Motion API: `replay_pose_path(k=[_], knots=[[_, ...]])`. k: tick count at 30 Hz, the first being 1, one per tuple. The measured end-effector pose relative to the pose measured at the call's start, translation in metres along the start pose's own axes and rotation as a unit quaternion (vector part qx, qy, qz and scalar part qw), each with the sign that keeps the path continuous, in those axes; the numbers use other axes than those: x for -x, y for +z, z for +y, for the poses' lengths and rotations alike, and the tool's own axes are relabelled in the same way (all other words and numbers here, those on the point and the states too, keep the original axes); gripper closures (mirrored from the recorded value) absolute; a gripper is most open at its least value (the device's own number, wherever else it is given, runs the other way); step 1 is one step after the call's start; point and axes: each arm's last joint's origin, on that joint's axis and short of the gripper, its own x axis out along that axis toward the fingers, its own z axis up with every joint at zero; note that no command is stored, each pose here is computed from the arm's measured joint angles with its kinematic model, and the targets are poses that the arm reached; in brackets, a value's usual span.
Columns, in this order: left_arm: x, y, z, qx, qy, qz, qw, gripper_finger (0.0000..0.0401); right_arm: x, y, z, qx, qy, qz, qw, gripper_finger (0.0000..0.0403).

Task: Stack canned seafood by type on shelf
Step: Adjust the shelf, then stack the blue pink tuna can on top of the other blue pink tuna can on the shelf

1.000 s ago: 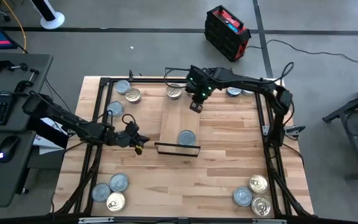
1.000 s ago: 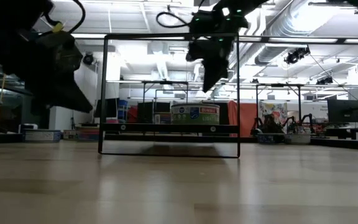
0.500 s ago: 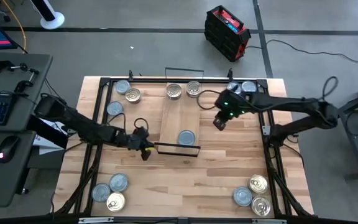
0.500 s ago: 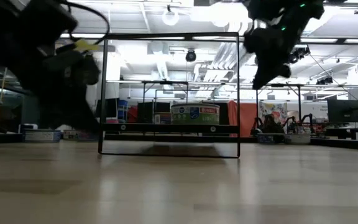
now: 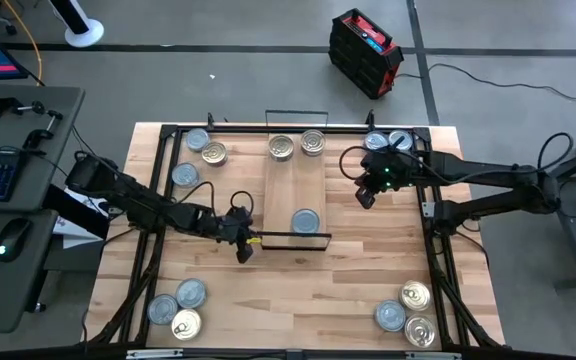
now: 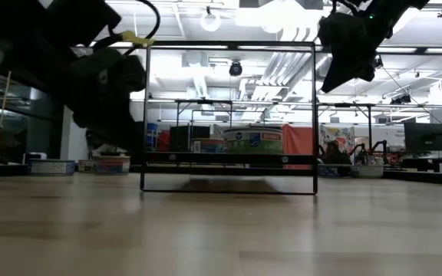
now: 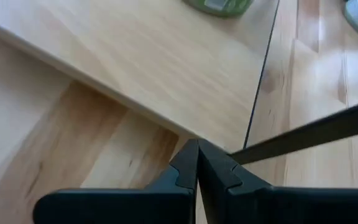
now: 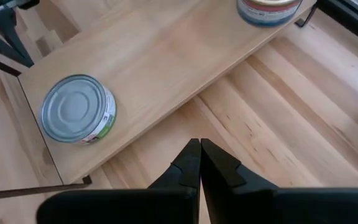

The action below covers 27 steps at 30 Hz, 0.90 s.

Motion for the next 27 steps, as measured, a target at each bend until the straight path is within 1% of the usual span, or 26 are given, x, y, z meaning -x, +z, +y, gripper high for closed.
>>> replay_pose_path(k=[6, 7, 10, 12, 16, 21, 27], knots=[[-0.013, 0.010, -0.006, -0.007, 0.004, 0.001, 1.000, 0.0401, 0.002, -0.003, -0.002, 0.019, -0.005, 0.011, 1.000, 0.0403], [-0.014, 0.011, -0.007, -0.013, 0.004, 0.009, 1.000, 0.0401, 0.003, -0.004, -0.002, 0.023, -0.006, 0.013, 1.000, 0.0403], [-0.013, 0.010, -0.006, -0.023, 0.031, 0.053, 0.998, 0.0401, 0.006, -0.006, -0.003, 0.028, -0.007, 0.016, 0.999, 0.0403], [-0.007, 0.011, -0.005, -0.021, 0.042, 0.068, 0.997, 0.0401, 0.008, -0.006, -0.003, 0.032, -0.005, 0.012, 0.999, 0.0403], [0.008, 0.016, -0.004, -0.017, 0.049, 0.070, 0.996, 0.0401, 0.009, -0.005, -0.004, 0.038, -0.005, 0.007, 0.999, 0.0403], [0.032, 0.028, -0.003, 0.002, 0.045, 0.049, 0.998, 0.0401, 0.009, -0.005, -0.004, 0.042, -0.005, 0.008, 0.999, 0.0403], [0.063, 0.042, 0.000, 0.040, 0.029, 0.013, 0.999, 0.0401, 0.009, -0.005, -0.004, 0.060, -0.005, 0.008, 0.998, 0.0403]])
